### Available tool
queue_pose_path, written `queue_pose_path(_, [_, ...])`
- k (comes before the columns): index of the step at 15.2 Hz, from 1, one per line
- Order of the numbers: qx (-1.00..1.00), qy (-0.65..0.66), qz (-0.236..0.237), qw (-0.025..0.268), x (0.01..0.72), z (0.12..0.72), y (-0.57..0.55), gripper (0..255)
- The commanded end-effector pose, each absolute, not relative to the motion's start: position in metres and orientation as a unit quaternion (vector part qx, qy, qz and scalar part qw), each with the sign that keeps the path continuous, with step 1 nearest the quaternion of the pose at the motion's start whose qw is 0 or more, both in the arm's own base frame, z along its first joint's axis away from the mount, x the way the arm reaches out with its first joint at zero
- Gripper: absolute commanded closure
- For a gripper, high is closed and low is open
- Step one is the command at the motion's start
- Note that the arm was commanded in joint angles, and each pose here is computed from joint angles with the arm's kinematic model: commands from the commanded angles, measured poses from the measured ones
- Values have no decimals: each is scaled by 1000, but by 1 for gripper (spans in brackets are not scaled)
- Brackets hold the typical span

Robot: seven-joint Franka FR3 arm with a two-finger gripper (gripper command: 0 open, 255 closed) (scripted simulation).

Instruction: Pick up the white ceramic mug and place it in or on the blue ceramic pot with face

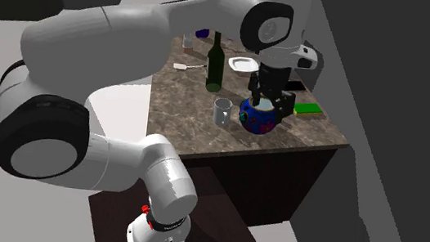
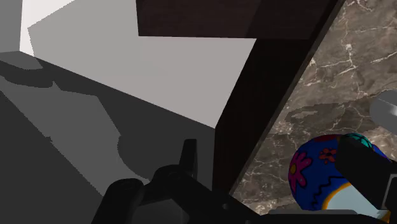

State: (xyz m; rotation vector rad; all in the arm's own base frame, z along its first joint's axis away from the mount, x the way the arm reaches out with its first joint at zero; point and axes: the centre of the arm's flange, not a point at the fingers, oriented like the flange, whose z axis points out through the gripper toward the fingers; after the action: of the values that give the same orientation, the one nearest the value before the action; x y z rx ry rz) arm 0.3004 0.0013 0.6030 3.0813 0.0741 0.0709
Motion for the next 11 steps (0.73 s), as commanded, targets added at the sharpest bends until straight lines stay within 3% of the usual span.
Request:
queue_pose_path(1, [999,24,23,29,300,603,1,0])
queue_pose_path(11, [1000,0,-12,22,333,538,112,0])
